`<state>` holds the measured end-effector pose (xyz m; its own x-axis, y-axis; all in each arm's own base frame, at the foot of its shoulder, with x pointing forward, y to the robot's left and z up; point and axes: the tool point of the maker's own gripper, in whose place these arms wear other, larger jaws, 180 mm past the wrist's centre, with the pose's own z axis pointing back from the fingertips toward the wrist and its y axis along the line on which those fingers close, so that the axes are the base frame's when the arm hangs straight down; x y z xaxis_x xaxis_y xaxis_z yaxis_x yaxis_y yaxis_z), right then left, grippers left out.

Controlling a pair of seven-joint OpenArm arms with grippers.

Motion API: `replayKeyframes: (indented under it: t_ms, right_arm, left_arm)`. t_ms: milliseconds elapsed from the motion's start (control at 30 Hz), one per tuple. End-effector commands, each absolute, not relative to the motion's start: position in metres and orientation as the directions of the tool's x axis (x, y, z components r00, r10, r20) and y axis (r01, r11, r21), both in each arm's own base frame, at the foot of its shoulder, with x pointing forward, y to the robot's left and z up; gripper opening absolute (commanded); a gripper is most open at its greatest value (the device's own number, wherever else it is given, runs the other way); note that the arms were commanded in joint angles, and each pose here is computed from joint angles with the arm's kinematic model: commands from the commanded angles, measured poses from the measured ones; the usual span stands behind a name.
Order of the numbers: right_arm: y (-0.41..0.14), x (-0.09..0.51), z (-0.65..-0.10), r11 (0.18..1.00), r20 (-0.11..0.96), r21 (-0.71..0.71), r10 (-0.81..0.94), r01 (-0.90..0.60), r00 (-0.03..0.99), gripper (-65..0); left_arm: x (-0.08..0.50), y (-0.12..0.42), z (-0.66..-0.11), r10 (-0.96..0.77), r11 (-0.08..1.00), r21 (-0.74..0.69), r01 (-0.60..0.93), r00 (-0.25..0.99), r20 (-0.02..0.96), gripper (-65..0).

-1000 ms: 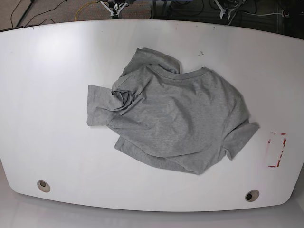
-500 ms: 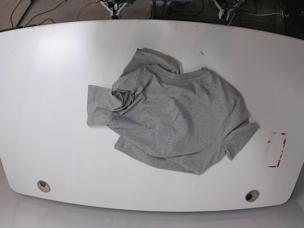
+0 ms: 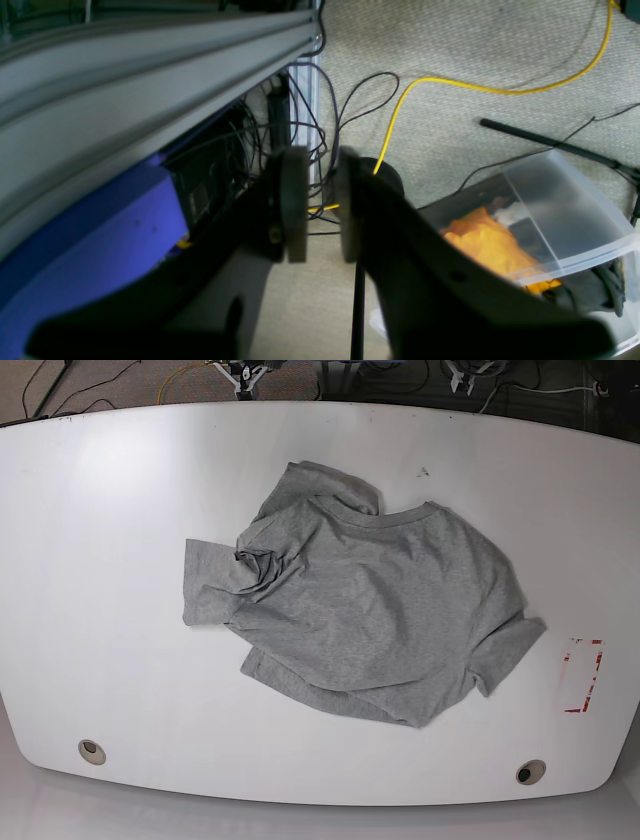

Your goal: Layout the t-shirt on the table in an organized manner, then fold the t-shirt properly

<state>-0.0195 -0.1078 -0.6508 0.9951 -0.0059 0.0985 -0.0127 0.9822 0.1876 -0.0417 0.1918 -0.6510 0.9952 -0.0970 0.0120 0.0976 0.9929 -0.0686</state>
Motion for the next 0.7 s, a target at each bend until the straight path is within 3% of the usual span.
replayKeyframes:
  t_ms: [0,667]
  right_arm:
    - [-0.108,-0.020,-0.650,0.982,0.103,0.190,-0.013,-0.007,0.995,-55.5]
    - [-0.099,-0.035,-0.618,0.986,0.215,0.168,-0.012,-0.024,0.976,-55.6]
  left_arm:
    - [-0.043,0.198,-0.650,-0.098,0.994,-0.057,0.098,0.995,0.012,-54.9]
    - [-0.064,0.197,-0.638,-0.092,0.993,-0.064,0.102,0.984,0.152,-55.1]
